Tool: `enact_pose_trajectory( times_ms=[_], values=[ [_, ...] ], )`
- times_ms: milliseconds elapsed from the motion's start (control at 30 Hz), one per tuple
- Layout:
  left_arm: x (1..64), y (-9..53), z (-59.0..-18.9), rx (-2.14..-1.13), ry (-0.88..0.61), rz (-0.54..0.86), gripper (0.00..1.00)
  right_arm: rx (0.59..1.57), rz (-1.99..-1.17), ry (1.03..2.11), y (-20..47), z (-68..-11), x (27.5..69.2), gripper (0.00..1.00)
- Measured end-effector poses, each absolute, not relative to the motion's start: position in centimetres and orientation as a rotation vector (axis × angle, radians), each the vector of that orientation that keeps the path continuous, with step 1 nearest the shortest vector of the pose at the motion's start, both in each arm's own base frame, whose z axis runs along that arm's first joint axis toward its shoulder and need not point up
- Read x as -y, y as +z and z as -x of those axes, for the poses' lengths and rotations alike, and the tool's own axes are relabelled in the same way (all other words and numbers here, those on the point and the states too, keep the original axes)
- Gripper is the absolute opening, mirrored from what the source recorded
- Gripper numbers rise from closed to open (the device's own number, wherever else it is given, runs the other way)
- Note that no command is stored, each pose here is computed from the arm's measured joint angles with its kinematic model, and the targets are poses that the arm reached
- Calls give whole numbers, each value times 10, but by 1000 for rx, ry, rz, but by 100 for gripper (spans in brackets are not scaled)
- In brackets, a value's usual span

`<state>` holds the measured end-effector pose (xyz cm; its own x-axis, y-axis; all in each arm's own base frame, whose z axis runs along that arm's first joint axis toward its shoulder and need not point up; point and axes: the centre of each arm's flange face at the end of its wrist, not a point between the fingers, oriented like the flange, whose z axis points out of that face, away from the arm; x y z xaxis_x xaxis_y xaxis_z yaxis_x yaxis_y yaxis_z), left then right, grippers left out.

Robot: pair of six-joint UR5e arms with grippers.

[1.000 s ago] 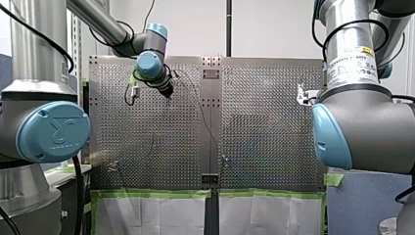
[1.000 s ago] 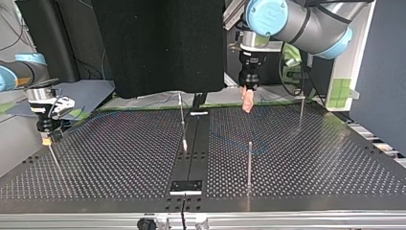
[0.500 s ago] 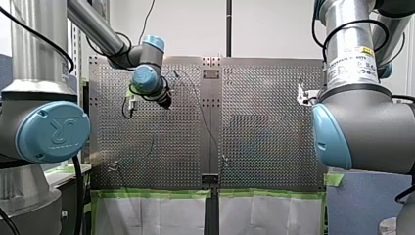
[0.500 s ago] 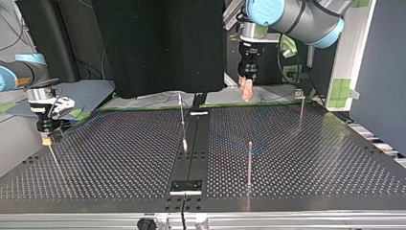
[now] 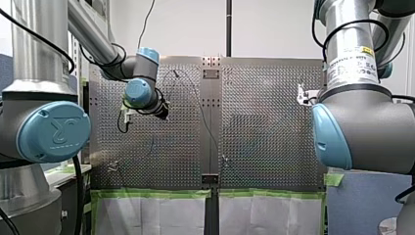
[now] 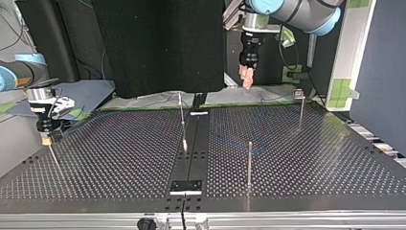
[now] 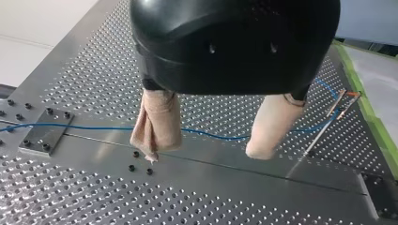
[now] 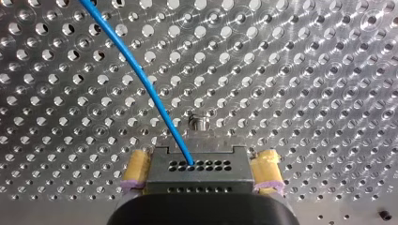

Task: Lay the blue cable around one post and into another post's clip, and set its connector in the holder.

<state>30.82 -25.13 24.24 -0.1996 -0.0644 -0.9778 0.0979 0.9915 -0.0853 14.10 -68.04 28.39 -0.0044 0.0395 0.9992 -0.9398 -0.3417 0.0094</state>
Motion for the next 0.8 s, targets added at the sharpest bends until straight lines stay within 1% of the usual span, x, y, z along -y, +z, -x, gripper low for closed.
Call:
enact_pose_trajectory(
  times_ms=[267, 433, 567, 800],
  values=[
    [244, 220, -293, -1766, -146, -22, 100, 986, -1434, 1482, 284, -145, 680, 92],
    [244, 211, -294, -1758, -148, -20, 100, 986, -1434, 1482, 284, -145, 680, 92],
    [246, 210, -297, -1737, -154, -13, 100, 984, -1435, 1482, 284, -146, 680, 92],
    [248, 215, -305, -1673, -175, 3, 100, 983, -1435, 1483, 284, -146, 680, 92]
  ],
)
